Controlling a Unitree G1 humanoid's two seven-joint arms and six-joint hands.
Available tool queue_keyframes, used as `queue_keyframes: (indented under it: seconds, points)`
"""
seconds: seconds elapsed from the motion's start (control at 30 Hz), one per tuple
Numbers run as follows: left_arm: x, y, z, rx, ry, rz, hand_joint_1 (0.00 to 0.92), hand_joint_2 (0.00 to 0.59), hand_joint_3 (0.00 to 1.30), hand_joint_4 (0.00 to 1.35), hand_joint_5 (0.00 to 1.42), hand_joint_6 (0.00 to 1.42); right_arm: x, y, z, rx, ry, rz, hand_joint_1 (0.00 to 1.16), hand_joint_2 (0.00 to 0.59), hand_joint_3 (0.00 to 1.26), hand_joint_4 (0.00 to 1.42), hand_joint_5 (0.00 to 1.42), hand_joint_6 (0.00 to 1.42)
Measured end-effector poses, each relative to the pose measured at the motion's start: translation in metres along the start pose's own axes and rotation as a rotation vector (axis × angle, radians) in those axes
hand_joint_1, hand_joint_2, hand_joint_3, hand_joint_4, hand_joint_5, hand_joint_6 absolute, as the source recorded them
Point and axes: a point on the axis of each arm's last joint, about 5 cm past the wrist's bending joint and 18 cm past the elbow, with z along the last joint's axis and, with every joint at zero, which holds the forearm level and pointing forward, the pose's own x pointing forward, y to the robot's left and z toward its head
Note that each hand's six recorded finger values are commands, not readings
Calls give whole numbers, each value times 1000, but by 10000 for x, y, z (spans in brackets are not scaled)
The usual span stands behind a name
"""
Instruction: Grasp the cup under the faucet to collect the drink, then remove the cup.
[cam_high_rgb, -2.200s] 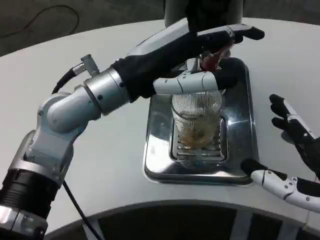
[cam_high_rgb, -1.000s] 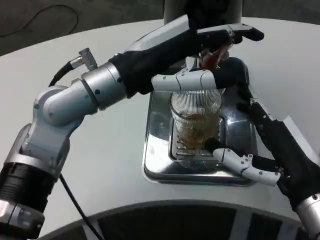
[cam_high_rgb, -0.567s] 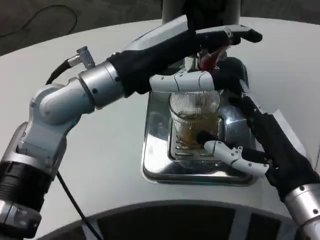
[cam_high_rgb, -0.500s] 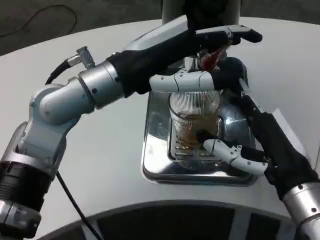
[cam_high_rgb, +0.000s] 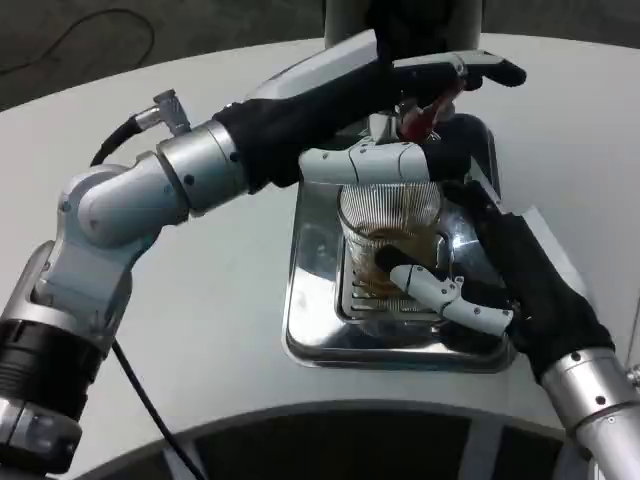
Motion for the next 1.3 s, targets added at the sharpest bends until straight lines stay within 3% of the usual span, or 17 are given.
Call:
queue_keyframes:
  seconds: [0.67, 1.3]
  points:
    - [28, 42, -12, 15, -10, -15, 0, 46, 196, 69, 109, 77, 171, 112, -36, 30, 14, -8, 680, 236, 17, 2, 61, 3]
    - [35, 55, -11, 17, -10, -24, 0, 45, 197, 77, 109, 77, 196, 142, -84, 43, 25, -34, 671, 231, 17, 0, 61, 1]
